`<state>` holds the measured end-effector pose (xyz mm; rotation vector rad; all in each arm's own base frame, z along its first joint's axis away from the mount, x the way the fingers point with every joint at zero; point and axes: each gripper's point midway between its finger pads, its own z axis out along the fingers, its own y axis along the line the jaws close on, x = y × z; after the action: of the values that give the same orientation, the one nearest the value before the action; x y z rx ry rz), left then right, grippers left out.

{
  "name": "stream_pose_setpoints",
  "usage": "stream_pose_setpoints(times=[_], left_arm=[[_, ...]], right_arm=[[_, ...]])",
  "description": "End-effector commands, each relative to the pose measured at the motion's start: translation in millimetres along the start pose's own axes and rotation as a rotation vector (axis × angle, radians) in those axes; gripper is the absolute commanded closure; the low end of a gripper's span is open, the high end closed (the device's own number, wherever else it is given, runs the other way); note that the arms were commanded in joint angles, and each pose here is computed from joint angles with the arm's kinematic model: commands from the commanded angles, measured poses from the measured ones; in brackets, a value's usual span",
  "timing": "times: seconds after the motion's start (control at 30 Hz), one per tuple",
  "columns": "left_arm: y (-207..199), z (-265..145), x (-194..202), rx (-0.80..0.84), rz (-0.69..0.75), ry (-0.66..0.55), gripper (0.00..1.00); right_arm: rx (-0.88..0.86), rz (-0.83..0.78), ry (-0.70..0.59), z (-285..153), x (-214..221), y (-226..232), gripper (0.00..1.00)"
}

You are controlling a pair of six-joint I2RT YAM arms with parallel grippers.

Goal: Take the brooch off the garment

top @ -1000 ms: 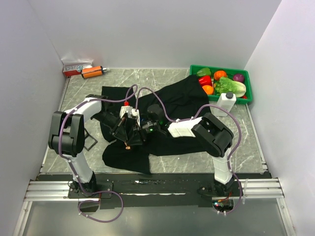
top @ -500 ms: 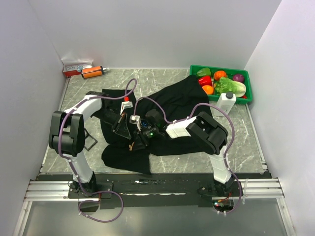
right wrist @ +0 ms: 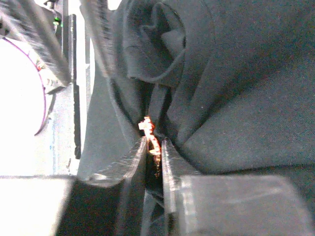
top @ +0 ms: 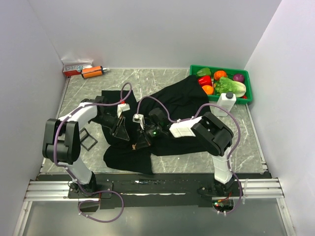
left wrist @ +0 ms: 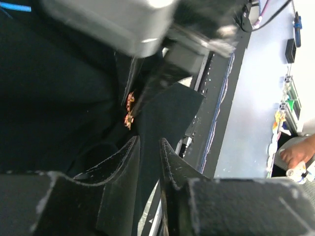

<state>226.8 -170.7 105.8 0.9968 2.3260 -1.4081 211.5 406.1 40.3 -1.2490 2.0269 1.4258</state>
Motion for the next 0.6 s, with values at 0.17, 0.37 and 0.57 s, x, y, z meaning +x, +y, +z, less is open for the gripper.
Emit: stream_pose_setpoints(times=[0.17, 0.37, 0.57], left_arm=[[14.5, 3.0, -7.3, -0.036, 0.002, -0.017, 0.72], [16.8, 4.2, -2.6, -0.02, -0.011, 0.012, 0.75], [20.8, 4.5, -0.9, -0.032, -0.024, 0.025, 0.74]], right_arm=[[-0.061, -0.025, 0.001, -8.8, -22.2, 16.2, 0.62], [-0.055, -0.008, -0.003, -8.8, -18.1, 15.7, 0.67], [-0.052, -0.006, 0.009, -4.1, -9.2, 9.4, 0.6]])
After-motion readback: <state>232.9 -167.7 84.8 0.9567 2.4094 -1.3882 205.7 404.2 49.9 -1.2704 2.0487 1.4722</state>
